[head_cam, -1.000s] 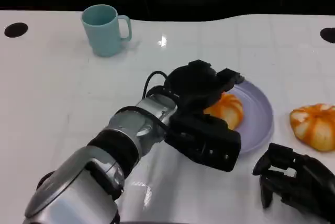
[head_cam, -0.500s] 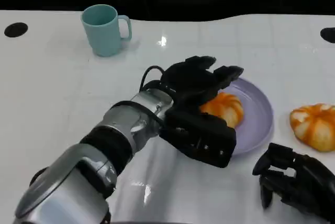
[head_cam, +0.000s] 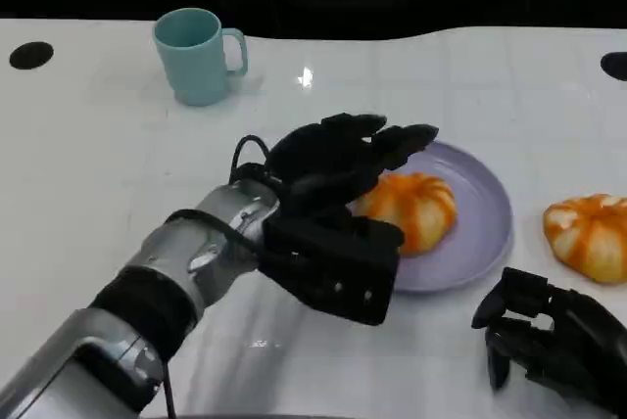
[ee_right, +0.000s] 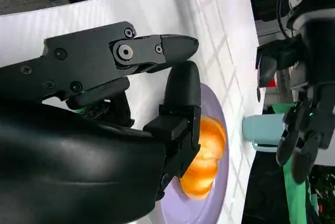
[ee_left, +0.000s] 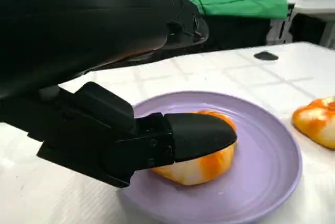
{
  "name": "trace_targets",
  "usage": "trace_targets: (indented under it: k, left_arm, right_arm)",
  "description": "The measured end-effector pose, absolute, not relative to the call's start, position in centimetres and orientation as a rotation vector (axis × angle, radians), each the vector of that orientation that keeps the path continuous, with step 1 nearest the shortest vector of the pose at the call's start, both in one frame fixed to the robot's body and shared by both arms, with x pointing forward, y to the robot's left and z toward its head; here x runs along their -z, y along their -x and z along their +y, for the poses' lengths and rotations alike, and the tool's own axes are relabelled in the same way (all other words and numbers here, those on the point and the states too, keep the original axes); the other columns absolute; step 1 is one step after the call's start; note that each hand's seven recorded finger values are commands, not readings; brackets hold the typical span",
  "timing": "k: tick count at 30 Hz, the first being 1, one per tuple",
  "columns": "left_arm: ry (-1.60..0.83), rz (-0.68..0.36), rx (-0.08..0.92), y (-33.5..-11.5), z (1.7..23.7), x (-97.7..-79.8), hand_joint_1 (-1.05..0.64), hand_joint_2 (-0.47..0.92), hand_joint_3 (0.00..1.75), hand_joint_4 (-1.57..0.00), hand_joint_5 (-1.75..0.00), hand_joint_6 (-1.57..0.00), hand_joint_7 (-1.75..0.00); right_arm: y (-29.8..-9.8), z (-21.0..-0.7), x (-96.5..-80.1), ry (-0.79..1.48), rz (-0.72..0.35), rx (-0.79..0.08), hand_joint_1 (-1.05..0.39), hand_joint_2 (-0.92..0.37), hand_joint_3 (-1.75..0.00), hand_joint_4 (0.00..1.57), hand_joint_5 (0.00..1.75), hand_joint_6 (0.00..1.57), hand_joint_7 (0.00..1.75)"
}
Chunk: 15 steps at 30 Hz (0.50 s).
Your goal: Grasp the bread from the table and place it into the plate.
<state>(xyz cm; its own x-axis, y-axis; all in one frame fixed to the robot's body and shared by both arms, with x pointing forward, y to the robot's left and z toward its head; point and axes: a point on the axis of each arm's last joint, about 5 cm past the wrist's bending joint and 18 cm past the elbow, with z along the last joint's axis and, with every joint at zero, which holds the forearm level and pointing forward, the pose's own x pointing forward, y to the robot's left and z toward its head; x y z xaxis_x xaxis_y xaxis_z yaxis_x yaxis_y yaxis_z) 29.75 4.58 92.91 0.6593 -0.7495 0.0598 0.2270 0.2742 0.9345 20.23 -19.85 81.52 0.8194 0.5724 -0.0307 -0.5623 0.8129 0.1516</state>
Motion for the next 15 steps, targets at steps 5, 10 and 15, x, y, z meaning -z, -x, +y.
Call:
trace_targets:
  k: [5,10,15]
  left_arm:
    - [-0.957,-0.631,0.623,-28.8,5.7,-92.2,-0.66,0.92,0.53,-0.32,-0.71,-0.38,-0.21]
    - [-0.854,-0.631,0.552,-27.9,7.2,-91.4,-0.63,0.92,0.50,-0.38,-0.81,-0.49,-0.25]
    - [-0.681,-0.626,0.489,-26.7,8.3,-90.7,-0.53,0.92,0.41,-0.57,-0.88,-0.65,-0.29]
  right_arm:
    - [-20.3,-19.8,-81.5,-0.141,0.077,-0.608,-0.52,-0.92,-0.28,0.65,1.75,0.66,1.38]
    - [-20.3,-19.9,-81.6,-0.140,0.078,-0.606,-0.51,-0.92,-0.28,0.65,1.75,0.66,1.38]
    - [-20.3,-19.9,-81.5,-0.153,0.086,-0.605,-0.51,-0.92,-0.26,0.66,1.75,0.67,1.39]
